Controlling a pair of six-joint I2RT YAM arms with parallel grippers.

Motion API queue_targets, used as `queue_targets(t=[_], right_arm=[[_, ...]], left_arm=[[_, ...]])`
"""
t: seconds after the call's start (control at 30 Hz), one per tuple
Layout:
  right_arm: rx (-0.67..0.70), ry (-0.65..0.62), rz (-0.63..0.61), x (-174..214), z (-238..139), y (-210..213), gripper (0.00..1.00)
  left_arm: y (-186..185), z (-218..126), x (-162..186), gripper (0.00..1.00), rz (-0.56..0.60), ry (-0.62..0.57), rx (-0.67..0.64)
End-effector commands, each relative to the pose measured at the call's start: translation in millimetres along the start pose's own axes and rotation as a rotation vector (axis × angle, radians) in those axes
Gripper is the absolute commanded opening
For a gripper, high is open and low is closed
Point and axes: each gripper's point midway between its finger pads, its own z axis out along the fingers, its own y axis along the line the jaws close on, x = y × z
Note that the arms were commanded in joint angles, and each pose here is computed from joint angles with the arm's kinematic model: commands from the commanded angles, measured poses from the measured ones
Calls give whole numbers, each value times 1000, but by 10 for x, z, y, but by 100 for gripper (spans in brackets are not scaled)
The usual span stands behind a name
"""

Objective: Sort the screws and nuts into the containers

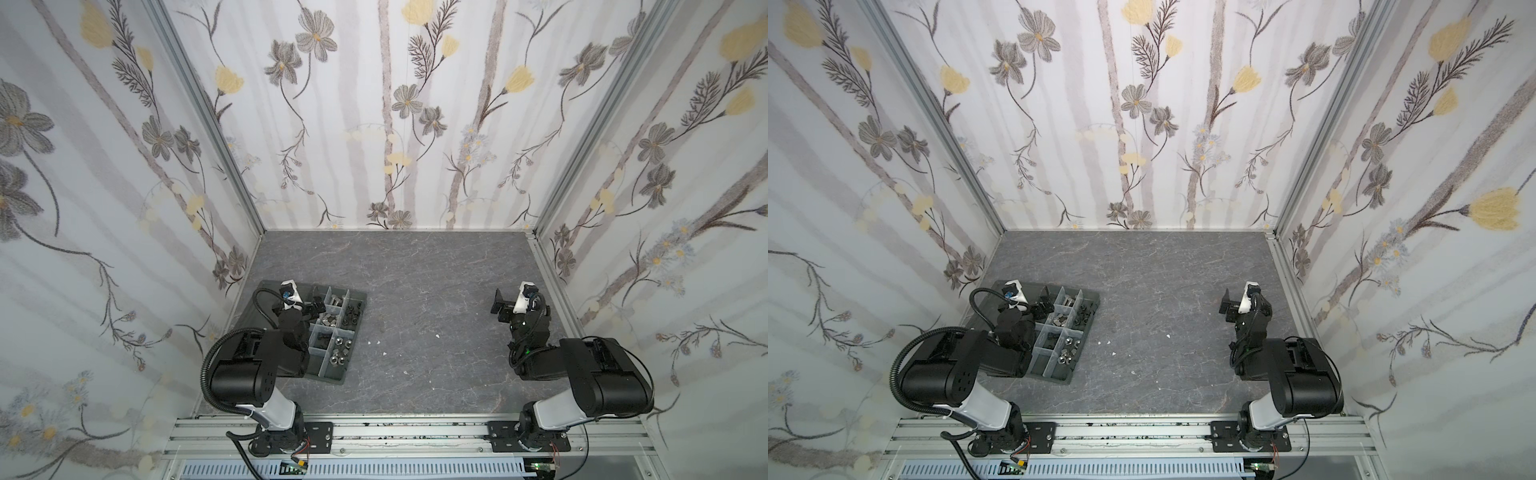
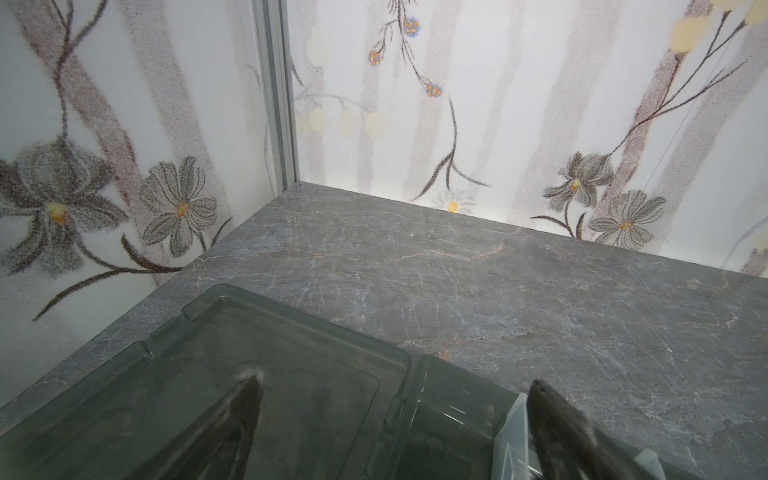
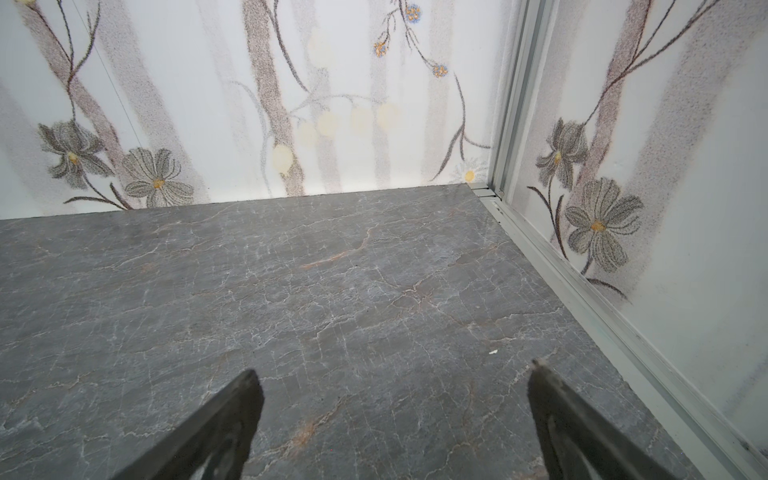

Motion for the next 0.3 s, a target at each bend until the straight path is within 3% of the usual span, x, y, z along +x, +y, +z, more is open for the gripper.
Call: queue_targets(t=[0.0, 0.27], right_arm=[[4, -30, -10, -75, -4, -3, 100], [5, -29, -9, -71, -5, -2, 100]], left_arm=[[-8, 6, -65, 100, -6, -24, 0], [-12, 9, -69, 100, -5, -24, 2]])
